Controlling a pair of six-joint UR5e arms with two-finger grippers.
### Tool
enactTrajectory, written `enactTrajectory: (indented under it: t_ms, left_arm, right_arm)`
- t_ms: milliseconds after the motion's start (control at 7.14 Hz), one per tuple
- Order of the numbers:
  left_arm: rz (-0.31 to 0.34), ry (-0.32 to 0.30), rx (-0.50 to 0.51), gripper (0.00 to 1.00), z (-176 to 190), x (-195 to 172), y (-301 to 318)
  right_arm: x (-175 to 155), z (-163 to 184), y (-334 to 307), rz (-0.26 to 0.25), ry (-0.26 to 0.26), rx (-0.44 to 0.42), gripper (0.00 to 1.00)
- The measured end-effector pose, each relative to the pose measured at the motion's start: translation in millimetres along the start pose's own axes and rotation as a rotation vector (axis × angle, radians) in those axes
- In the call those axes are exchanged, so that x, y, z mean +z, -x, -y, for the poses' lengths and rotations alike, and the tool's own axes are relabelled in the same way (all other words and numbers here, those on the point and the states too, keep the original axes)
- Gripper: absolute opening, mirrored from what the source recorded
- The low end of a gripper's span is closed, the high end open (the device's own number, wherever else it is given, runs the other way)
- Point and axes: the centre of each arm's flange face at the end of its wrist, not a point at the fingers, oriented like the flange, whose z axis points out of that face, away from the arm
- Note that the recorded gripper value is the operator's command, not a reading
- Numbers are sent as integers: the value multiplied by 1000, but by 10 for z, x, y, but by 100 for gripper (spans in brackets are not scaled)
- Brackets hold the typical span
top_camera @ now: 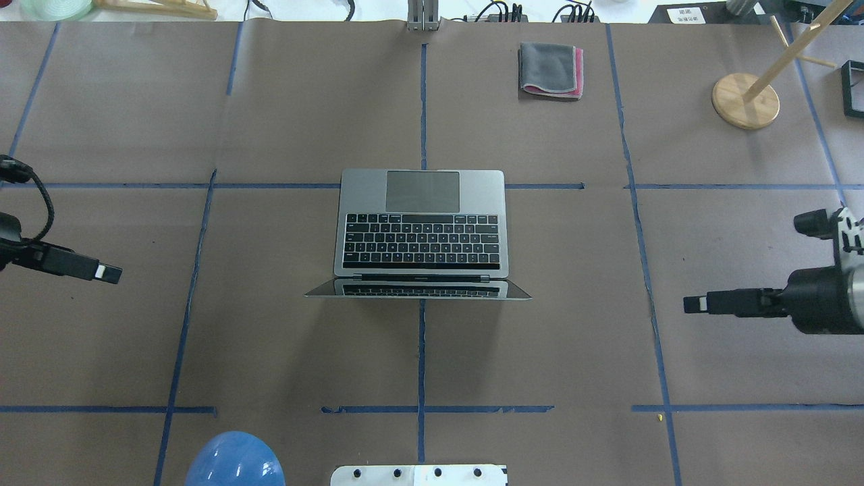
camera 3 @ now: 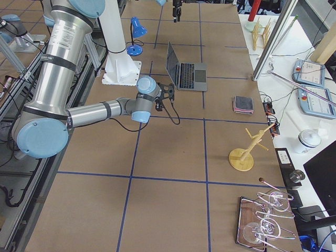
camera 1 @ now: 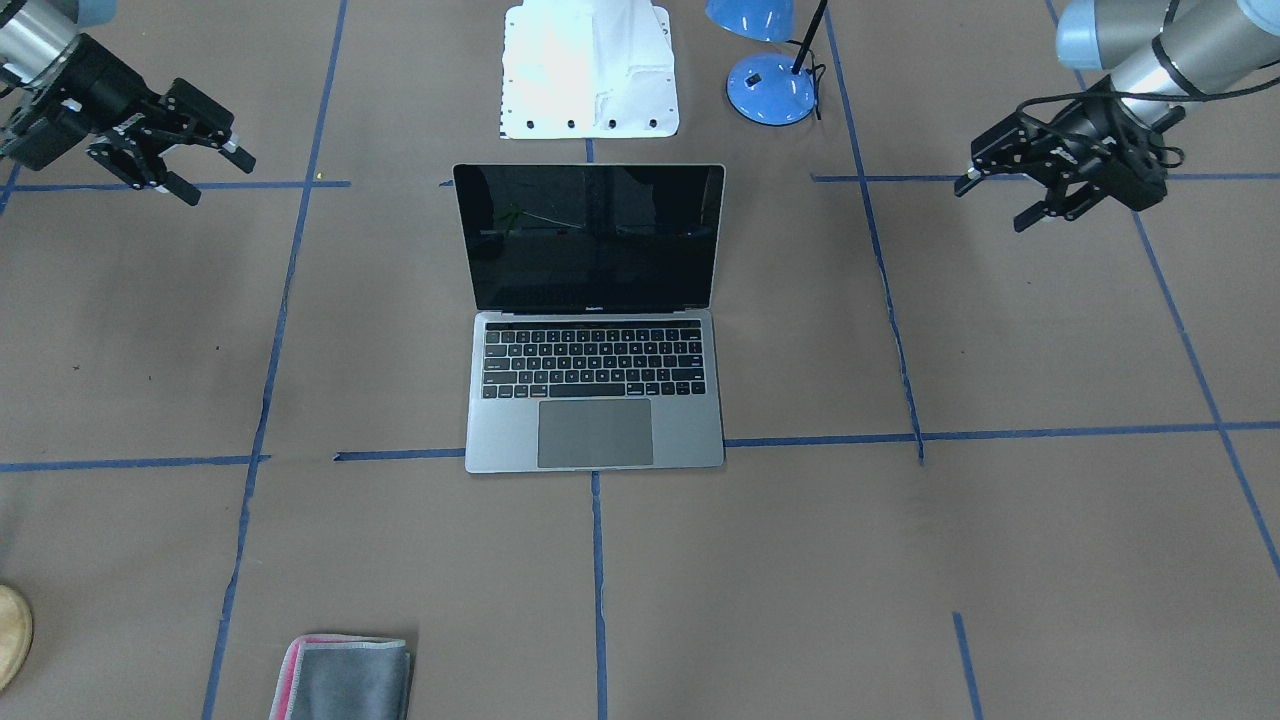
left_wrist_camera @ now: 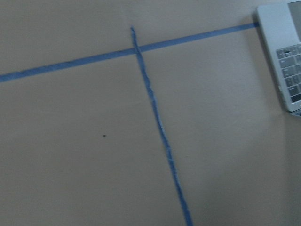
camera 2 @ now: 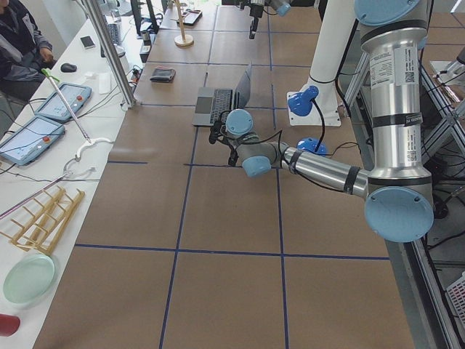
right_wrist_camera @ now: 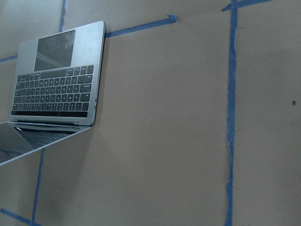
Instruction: Close laptop
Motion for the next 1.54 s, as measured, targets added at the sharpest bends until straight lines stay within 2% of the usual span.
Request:
enactTrajectory:
  t_ms: [140, 280, 420, 560, 700, 840, 980, 1120, 1260, 1540]
  left_arm:
    - [-43, -5, -18, 99, -128, 197, -222]
    - [-63, -20, -33, 86, -248, 397, -433]
    - [-79, -43, -52, 52, -361, 591, -651]
    - [-107, -80, -85, 17, -468, 797, -904]
    - [-138, -131, -129, 2, -566, 1007, -1160]
    - [-154, -191, -153, 0, -647, 1187, -1365]
    - [-163, -249, -160, 0, -707, 1330, -1544]
    - [-178, -291, -161, 0, -751, 1456, -1730]
    - [-196, -314, -160, 0, -754, 1543, -1899]
    - [-231, -333, -159, 0, -688, 1615, -2166]
  right_arm:
    - [222, -258, 250, 17, -21, 2, 91]
    - [407, -533, 496, 36, -60, 10, 71]
    - [533, -775, 684, 55, -99, 25, 38]
    - [616, -964, 852, 78, -138, 47, 20]
    - [706, -1111, 1062, 116, -190, 78, 16]
    - [830, -1232, 1329, 167, -271, 113, 6]
    - [993, -1364, 1582, 210, -358, 144, 3]
    - [1191, -1514, 1798, 238, -423, 169, 1]
    - [1329, -1608, 1938, 253, -455, 183, 0]
    - [1390, -1628, 2039, 264, -476, 188, 0]
